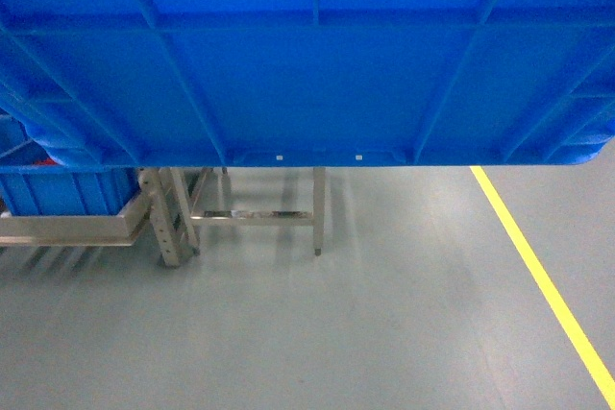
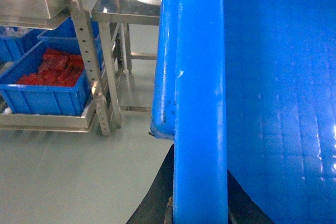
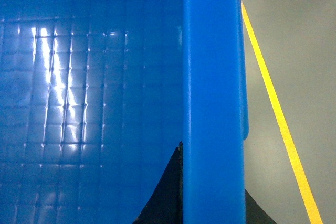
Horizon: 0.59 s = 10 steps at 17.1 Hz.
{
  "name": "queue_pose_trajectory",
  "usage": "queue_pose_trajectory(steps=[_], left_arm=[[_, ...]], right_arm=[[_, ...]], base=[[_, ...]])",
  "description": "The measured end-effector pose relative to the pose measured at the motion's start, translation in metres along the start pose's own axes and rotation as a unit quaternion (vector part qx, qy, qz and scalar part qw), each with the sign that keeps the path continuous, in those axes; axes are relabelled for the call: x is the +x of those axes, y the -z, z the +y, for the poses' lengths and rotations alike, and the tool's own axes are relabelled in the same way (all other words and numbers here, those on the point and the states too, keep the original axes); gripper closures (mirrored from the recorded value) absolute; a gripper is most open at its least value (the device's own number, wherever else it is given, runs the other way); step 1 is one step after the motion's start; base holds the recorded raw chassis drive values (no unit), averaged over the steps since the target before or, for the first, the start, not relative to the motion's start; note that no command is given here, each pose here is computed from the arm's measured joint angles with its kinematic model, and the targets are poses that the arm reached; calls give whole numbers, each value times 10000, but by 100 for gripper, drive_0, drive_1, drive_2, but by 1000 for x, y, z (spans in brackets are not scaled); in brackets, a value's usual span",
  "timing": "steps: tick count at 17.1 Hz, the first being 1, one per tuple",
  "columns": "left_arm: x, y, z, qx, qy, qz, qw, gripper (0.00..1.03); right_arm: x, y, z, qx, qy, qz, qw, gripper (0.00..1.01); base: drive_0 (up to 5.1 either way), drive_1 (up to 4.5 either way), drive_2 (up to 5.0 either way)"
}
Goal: Place box next to blue box on left shelf
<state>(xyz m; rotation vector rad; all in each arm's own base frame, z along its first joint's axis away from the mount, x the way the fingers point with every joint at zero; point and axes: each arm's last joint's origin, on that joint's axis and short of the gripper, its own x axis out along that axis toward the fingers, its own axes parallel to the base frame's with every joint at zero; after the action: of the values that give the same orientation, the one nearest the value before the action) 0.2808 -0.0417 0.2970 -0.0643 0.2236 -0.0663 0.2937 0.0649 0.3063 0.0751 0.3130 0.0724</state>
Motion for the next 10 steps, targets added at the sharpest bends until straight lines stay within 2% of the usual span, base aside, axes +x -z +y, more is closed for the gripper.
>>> queue_pose_trajectory(steps=[10], left_arm=[[0, 0, 0, 2, -2, -4, 10000, 97]], right_arm=[[0, 0, 0, 2, -4, -1, 10000, 94]], base=[[3, 422, -415]])
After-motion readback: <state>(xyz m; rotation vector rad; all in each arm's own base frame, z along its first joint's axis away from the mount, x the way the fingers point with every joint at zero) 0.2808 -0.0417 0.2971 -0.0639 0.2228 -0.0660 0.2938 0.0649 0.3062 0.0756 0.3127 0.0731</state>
